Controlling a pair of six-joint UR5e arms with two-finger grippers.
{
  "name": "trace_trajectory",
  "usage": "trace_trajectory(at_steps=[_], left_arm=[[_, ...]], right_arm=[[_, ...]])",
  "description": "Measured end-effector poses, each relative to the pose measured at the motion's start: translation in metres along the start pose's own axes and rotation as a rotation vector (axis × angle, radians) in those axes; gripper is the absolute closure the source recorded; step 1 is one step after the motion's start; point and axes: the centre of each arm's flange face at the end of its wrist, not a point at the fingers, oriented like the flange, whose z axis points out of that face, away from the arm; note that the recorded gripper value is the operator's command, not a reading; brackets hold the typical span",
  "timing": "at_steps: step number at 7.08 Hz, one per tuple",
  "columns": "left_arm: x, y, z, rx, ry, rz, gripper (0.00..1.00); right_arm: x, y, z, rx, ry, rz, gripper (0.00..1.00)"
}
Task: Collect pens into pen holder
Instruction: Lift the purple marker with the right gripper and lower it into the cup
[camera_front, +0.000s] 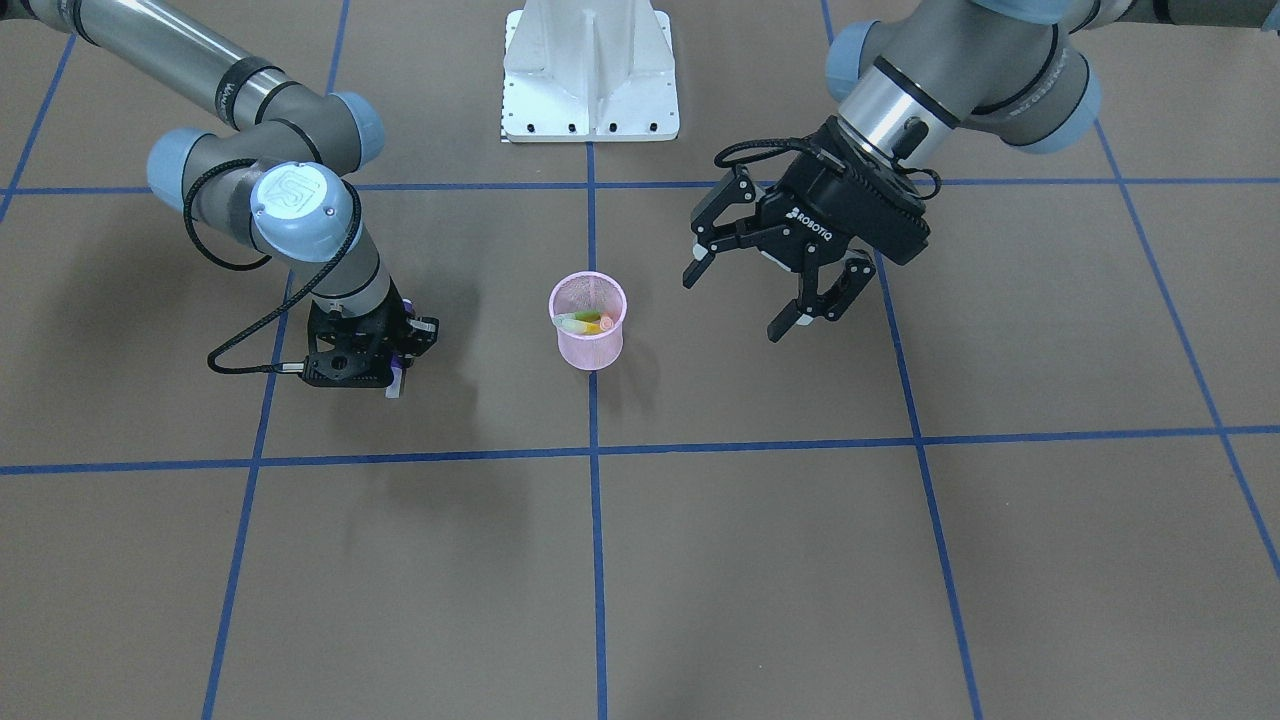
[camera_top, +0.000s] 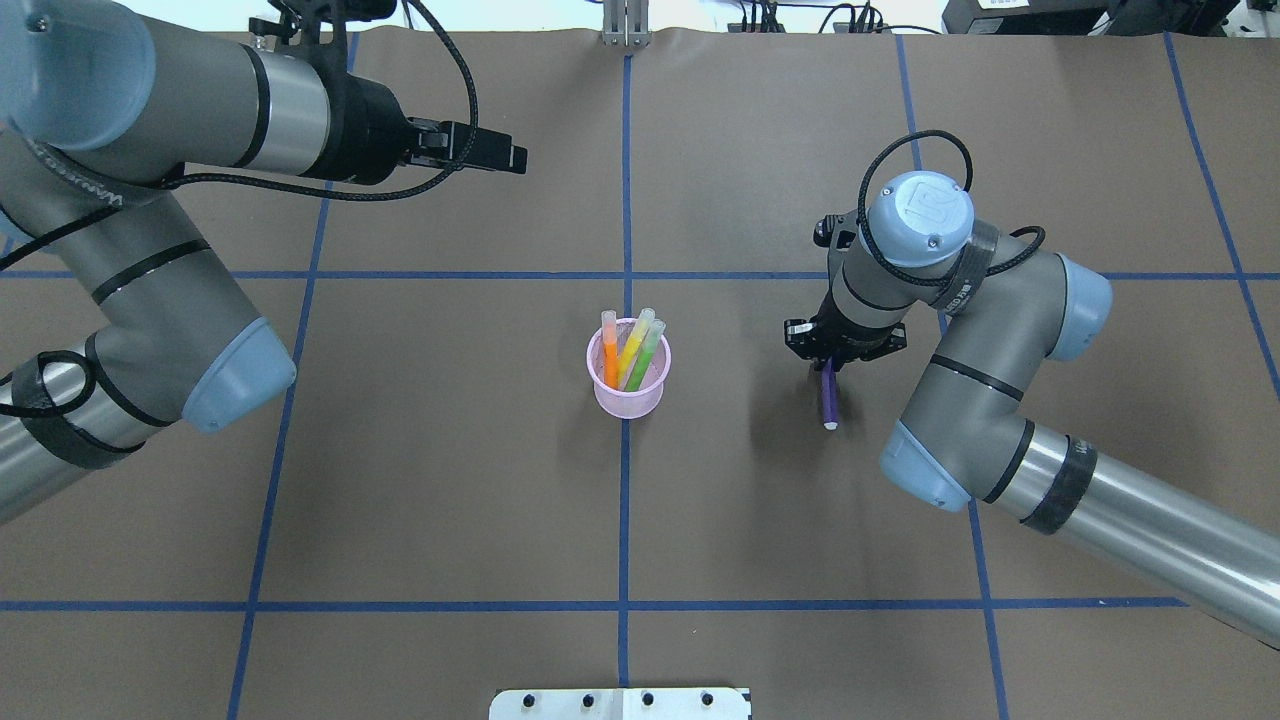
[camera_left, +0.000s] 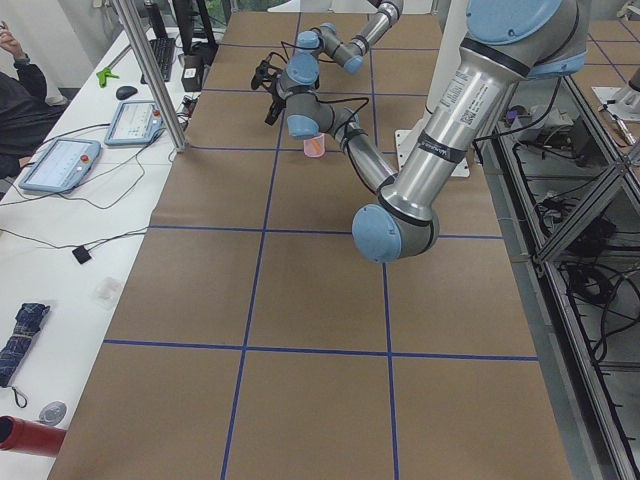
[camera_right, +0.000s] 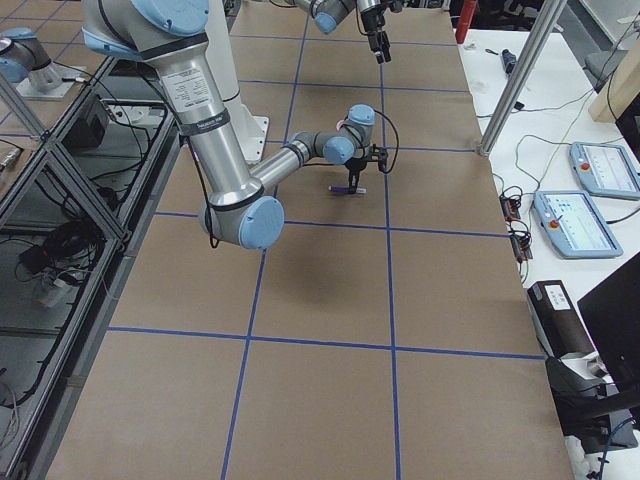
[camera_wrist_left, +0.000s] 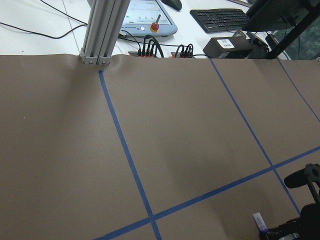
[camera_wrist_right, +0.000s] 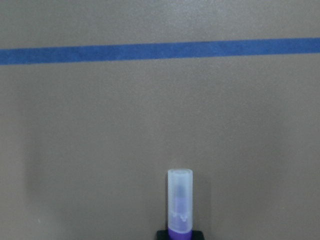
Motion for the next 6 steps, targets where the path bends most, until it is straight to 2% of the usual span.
trace_trajectory(at_steps=[1, 2, 3, 5, 6], left_arm=[[-0.001, -0.001, -0.001, 0.002, -0.001, 0.000, 0.01], [-0.002, -0.002, -0.001, 0.003, -0.005, 0.000, 0.01], [-0.003, -0.003, -0.001, 0.003, -0.010, 0.000, 0.01], [-0.012, -0.010, -0.005, 0.011, -0.026, 0.004, 0.01], [-0.020, -0.012, -0.008, 0.015, -0.040, 0.012, 0.01]], right_arm=[[-0.001, -0.005, -0.019, 0.021, -0.026, -0.001, 1.00], [-0.008, -0.010, -0.046, 0.063, -0.071, -0.014, 1.00], [-0.018, -0.017, -0.078, 0.138, -0.144, -0.040, 1.00], [-0.033, -0.027, -0.135, 0.342, -0.346, -0.125, 1.00], [-0.037, -0.028, -0.154, 0.450, -0.430, -0.162, 1.00]])
